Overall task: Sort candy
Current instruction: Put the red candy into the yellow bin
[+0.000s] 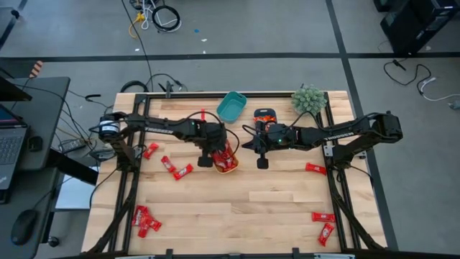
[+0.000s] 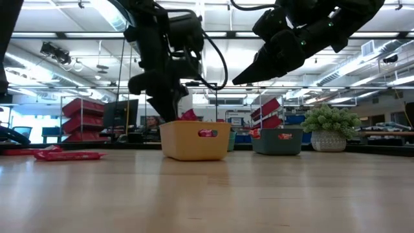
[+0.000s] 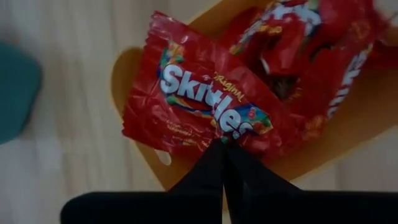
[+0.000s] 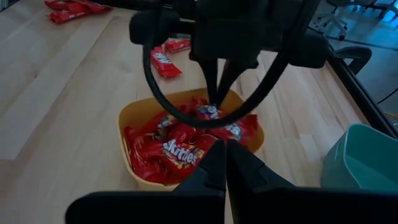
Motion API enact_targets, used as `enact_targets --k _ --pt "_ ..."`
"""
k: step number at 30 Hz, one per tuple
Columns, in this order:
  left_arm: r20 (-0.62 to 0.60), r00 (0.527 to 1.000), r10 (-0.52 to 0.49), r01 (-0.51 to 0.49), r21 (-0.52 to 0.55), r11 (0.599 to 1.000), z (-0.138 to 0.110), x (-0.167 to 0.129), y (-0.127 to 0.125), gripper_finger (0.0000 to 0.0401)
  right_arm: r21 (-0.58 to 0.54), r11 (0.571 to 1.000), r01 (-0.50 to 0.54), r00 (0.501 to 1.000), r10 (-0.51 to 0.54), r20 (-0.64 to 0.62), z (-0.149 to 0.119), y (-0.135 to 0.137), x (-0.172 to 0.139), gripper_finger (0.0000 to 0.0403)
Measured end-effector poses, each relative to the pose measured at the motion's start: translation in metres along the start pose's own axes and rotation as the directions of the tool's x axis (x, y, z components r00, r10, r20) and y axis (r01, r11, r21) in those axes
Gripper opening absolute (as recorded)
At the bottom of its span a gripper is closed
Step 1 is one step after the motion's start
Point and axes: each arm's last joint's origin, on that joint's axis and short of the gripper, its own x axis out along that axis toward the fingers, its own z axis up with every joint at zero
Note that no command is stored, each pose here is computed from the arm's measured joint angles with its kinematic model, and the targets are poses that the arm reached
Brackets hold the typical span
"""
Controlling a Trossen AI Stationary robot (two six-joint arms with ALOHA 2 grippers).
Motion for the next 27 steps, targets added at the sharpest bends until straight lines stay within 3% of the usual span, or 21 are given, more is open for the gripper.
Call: enact_targets --k 6,13,17,22,27 --pt "-0.02 0.999 0.038 -0.038 0.018 0.999 0.001 0.0 -0.006 0.0039 0.0 1.0 0.0 1.0 0.0 -0.001 0.0 0.0 0.0 0.0001" --pt "-0.038 0.999 0.039 -0.039 -0.007 0.999 0.001 -0.002 -0.014 0.0115 0.001 1.0 0.0 1.0 0.0 -0.002 0.0 0.0 0.0 0.0001" --pt "-0.08 0.995 0.052 -0.053 -0.011 0.999 0.009 -0.019 -0.015 0.0145 0.0 1.0 0.0 1.0 0.0 -0.002 0.0 0.0 0.0 0.0001" --pt "-0.108 0.991 0.073 -0.081 -0.074 0.994 0.022 -0.048 -0.01 0.0131 0.0 1.0 0.0 1.0 0.0 -0.002 0.0 0.0 0.0 0.0" --pt "-0.184 0.982 0.039 -0.068 -0.15 0.986 0.014 -0.061 -0.014 0.0063 -0.001 1.0 -0.001 1.0 0.001 -0.003 0.0 0.0 0.0 0.0001"
